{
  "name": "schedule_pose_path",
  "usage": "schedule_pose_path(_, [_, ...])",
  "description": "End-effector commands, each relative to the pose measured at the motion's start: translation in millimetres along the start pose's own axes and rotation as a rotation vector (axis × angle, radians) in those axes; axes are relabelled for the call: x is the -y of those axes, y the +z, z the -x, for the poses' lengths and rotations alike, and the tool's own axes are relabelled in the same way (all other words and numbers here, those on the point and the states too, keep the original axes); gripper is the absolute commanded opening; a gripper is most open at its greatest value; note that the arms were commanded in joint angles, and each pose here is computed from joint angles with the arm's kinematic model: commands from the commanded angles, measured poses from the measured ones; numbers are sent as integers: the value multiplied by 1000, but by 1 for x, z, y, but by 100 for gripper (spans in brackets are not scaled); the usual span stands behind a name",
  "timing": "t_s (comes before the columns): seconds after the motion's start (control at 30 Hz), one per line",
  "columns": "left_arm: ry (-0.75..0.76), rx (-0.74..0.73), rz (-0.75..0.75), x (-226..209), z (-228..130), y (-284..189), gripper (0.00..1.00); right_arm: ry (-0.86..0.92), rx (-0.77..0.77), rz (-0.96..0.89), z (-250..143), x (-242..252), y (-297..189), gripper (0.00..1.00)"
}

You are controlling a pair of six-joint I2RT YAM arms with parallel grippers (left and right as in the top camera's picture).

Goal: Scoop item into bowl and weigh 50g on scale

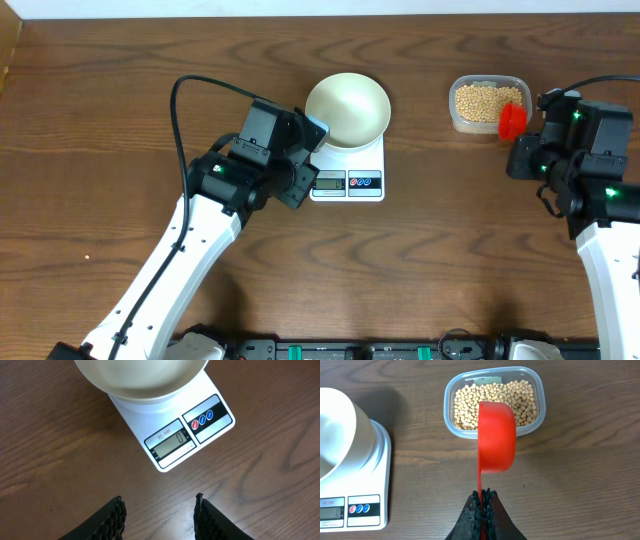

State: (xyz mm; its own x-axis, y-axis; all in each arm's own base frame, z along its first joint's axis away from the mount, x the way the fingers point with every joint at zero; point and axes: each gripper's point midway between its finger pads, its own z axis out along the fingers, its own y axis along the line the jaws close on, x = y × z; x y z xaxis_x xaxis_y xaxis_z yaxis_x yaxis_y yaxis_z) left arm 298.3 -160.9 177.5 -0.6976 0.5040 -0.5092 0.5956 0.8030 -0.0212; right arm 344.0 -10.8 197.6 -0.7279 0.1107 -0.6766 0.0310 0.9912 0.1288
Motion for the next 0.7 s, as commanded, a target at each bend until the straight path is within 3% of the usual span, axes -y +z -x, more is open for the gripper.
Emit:
schedule_pose_path(0.0, [-1, -20, 6, -2, -2, 6, 48, -12, 14, 5, 6, 1, -3, 1])
schedule_pose_path(0.27, [-2, -33, 4, -2, -3, 10, 49, -12, 16, 5, 6, 1, -3, 1])
schedule_pose_path(0.4, [-2, -34, 4, -2, -4, 10, 70, -12, 17, 5, 7, 1, -3, 1])
schedule_pose_path(0.67, [-2, -34, 4, -2, -4, 10, 79, -12, 16, 5, 7, 1, -3, 1])
